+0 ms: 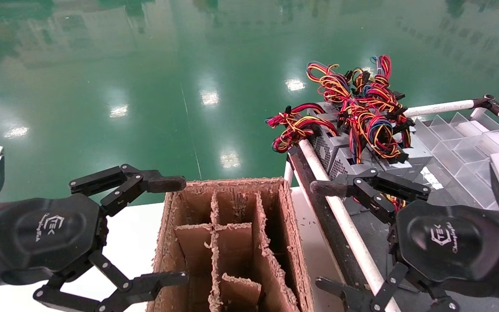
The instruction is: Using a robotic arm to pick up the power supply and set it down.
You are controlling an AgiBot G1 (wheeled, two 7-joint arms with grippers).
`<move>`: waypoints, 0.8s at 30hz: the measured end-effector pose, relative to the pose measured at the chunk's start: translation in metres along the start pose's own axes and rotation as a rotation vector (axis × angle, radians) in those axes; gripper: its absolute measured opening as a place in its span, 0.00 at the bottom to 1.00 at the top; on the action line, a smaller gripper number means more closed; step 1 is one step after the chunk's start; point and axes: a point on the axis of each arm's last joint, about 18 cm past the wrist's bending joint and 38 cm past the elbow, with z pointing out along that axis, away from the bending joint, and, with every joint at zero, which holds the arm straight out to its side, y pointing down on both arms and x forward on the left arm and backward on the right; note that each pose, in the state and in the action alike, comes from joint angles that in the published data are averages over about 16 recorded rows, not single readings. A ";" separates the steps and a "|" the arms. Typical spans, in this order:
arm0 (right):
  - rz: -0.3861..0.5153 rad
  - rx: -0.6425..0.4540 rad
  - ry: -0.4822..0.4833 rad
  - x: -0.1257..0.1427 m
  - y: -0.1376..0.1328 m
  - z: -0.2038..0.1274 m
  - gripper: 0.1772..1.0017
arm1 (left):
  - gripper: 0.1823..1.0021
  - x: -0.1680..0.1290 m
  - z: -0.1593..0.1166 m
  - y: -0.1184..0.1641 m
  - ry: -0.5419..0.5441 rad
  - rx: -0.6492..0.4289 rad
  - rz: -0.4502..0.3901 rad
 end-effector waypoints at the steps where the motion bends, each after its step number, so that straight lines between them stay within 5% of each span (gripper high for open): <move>1: 0.000 0.000 0.000 0.000 0.000 0.000 1.00 | 1.00 0.000 0.000 0.000 0.000 0.000 0.000; 24: 0.000 0.001 0.000 0.000 0.000 0.000 1.00 | 1.00 0.000 0.000 0.000 0.000 0.000 0.000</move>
